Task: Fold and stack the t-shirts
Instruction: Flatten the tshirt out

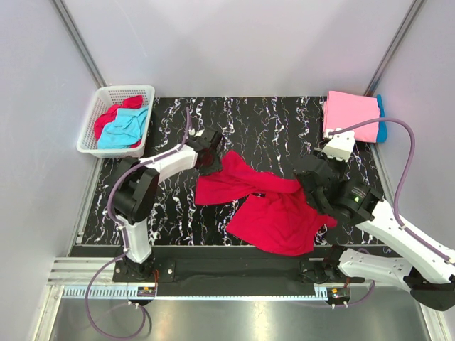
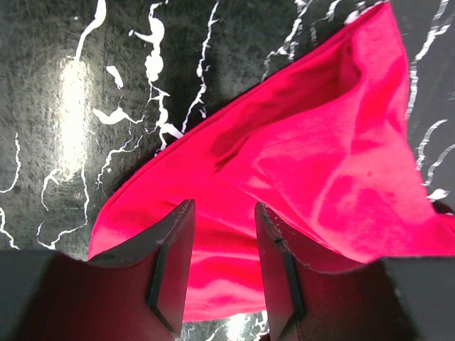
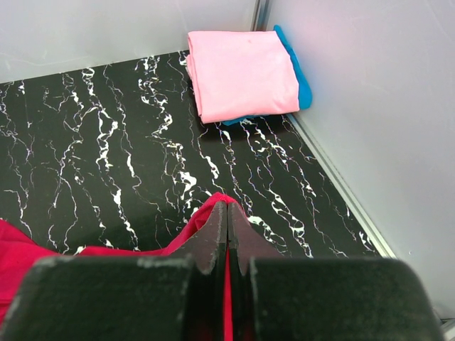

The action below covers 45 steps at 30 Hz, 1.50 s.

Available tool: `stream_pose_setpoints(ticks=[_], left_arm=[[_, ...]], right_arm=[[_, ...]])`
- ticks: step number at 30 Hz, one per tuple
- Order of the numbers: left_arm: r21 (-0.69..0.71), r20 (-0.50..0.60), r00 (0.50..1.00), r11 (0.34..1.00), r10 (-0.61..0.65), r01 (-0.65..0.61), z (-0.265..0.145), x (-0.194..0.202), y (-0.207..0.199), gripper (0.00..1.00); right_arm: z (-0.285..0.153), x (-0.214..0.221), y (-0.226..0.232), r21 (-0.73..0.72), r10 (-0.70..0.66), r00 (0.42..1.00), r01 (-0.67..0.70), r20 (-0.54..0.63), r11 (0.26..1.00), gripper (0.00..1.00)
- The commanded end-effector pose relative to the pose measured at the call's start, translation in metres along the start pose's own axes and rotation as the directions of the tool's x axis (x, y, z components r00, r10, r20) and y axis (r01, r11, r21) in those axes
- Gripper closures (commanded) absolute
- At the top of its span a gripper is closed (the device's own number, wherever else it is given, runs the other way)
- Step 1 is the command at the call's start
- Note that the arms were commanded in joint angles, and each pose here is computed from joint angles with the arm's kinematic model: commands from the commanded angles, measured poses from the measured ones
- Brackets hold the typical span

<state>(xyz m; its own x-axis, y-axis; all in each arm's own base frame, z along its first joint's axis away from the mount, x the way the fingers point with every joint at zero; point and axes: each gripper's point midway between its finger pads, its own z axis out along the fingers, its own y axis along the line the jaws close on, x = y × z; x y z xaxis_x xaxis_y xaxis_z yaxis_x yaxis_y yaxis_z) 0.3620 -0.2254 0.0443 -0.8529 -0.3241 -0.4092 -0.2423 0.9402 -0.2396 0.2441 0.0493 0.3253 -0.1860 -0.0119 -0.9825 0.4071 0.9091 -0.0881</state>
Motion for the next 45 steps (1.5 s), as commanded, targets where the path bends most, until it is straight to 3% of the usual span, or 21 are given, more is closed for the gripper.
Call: stream_pose_setpoints(ticks=[1, 17, 25, 45], left_arm=[[0.039, 0.010, 1.000, 0.999, -0.011, 0.010, 0.007, 0.000, -0.007, 0.57], [0.030, 0.069, 0.998, 0.999, 0.012, -0.015, 0.026, -0.014, -0.013, 0.60], [0.023, 0.108, 0.994, 0.999, 0.021, -0.023, 0.021, -0.025, -0.014, 0.66], [0.066, 0.178, 0.984, 0.997, 0.029, -0.042, 0.004, -0.046, -0.027, 0.63]], right_arm=[[0.000, -0.006, -0.002, 0.006, 0.075, 0.997, -0.075, 0.014, 0.997, 1.00], [0.002, -0.005, -0.003, 0.010, 0.058, 0.998, -0.059, 0.009, 0.998, 1.00], [0.005, 0.000, 0.004, 0.006, 0.041, 0.999, -0.041, -0.008, 0.999, 1.00], [0.007, 0.005, 0.011, 0.001, 0.034, 0.999, -0.034, -0.022, 0.999, 1.00]])
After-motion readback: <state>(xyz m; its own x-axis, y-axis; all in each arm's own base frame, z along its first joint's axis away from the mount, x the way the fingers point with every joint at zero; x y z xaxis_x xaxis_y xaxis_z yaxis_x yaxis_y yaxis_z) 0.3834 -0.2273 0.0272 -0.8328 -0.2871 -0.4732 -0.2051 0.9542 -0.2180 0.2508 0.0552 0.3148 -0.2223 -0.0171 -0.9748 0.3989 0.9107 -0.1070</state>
